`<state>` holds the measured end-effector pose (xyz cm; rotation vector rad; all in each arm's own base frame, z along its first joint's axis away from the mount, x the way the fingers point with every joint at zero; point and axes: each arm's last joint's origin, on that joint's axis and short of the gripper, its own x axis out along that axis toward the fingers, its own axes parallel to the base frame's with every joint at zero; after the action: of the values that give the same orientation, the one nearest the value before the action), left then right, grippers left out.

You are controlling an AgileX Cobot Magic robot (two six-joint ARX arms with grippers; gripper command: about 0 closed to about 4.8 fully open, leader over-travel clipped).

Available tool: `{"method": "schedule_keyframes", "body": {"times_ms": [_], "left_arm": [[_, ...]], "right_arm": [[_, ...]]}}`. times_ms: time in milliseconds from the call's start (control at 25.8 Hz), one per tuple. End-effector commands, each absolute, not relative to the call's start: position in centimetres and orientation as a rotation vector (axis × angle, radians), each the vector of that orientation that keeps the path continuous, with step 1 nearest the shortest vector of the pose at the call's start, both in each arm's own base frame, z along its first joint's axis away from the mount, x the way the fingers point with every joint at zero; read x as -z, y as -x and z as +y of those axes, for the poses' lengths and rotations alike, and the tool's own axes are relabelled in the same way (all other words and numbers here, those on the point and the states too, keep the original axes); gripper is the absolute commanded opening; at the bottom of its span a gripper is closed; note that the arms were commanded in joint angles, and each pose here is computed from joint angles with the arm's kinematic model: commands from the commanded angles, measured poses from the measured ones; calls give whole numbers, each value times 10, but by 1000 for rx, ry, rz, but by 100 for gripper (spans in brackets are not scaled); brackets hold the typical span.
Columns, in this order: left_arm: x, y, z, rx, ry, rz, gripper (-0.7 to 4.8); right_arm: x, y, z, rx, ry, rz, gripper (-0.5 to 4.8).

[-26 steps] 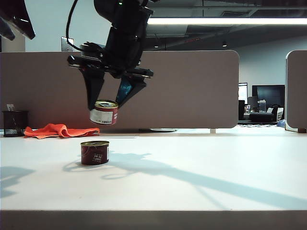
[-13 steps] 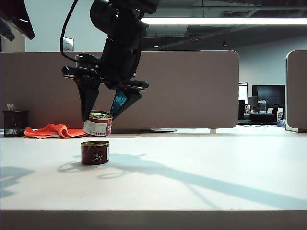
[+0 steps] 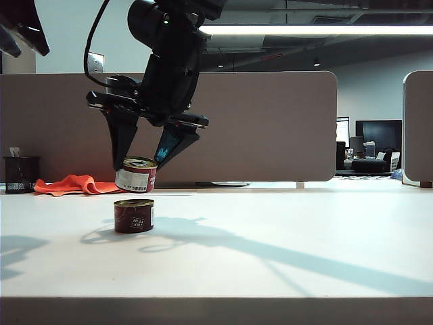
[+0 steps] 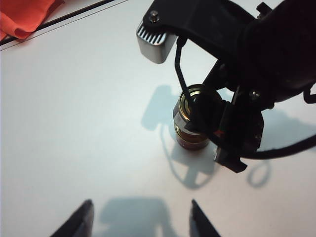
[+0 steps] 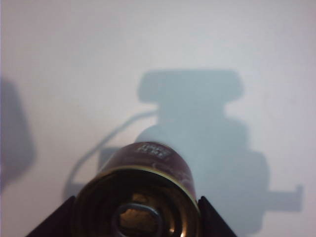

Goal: Stack a can of tomatoes on the right onto the can of tomatoes on the left.

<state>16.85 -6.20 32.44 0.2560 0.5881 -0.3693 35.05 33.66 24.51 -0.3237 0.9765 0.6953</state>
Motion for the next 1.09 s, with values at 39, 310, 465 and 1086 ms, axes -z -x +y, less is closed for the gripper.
{"method": "schedule_keyframes", "body": {"times_ms": [39, 310, 465, 1086], "left_arm": [[-326, -168, -62, 367, -259, 577, 247], [-326, -168, -62, 367, -259, 577, 247], [-326, -168, -62, 366, -259, 576, 246], [-338, -157, -57, 349, -201, 496, 42]], "right_arm": [[-253, -350, 338, -706, 305, 946, 321], [-253, -350, 338, -720, 298, 947, 377], [-263, -353, 330, -704, 285, 929, 370], [-443, -302, 160, -358, 140, 607, -6]]}}
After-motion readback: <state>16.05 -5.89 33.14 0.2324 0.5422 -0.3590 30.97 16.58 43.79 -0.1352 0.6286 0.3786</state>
